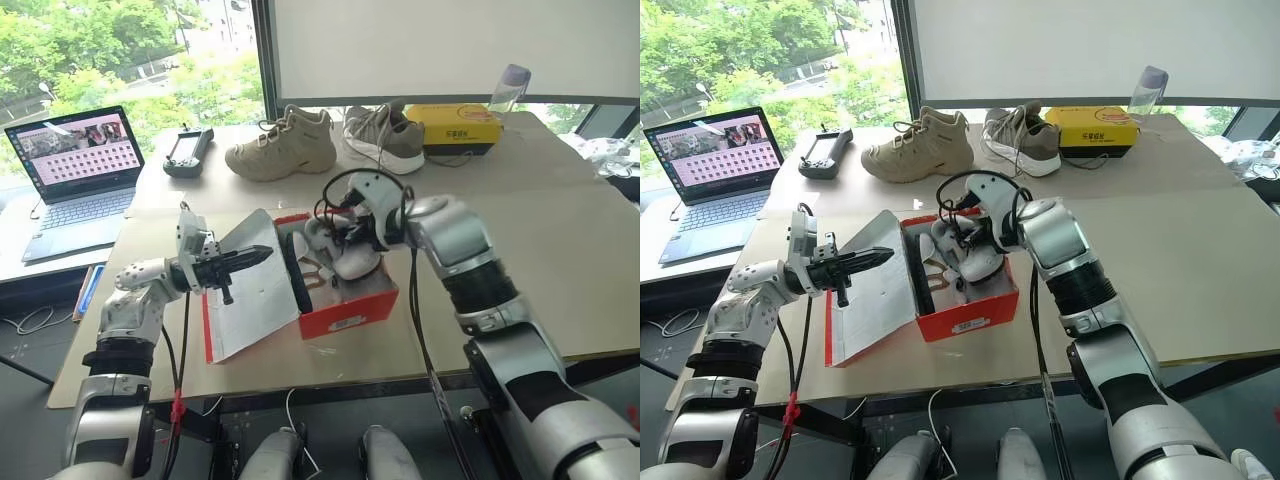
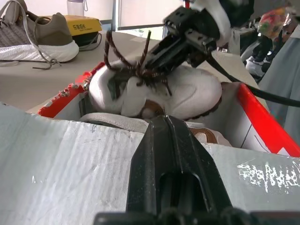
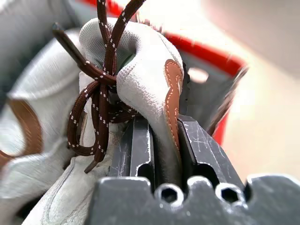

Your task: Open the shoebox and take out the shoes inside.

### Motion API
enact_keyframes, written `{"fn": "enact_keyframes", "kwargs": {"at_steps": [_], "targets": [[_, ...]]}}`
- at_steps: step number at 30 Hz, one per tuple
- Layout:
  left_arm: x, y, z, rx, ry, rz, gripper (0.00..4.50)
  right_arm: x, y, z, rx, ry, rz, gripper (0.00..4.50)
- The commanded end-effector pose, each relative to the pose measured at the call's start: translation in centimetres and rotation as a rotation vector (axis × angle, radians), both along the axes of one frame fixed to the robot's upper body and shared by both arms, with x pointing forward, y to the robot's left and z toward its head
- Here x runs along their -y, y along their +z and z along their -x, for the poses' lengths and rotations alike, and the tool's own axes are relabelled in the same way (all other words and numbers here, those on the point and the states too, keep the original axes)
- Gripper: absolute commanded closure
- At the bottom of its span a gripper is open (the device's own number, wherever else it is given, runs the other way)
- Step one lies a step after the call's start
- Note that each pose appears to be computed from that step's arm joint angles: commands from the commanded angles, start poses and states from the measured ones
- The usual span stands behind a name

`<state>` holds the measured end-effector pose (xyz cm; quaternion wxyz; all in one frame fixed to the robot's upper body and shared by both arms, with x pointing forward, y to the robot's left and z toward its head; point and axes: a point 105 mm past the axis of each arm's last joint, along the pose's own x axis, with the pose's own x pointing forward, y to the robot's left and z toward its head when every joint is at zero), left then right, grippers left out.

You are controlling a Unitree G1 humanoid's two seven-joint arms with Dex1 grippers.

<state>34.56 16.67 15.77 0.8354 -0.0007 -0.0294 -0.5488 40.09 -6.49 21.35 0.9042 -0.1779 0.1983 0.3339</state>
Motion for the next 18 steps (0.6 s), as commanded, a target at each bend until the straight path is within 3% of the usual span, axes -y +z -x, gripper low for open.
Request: {"fn": "enact_keyframes", "kwargs": {"at_steps": [1,9,18], "targets": [[-0.1,0.7,-0.2,0.034,0.003,0.002,4.5,0.3,4.0,0.4,0.092,-0.001,-0.067,3.8],[-0.1,0.9,-0.3,0.038,0.0,-0.002,4.5,2.2,6.8,0.4,0.118,-0.048,-0.183,3.8],[0.2,0.9,-0.3,0.039,-0.007,-0.003,4.5,4.8,8.2,0.5,0.077,-0.112,-0.384,3.8]]}}
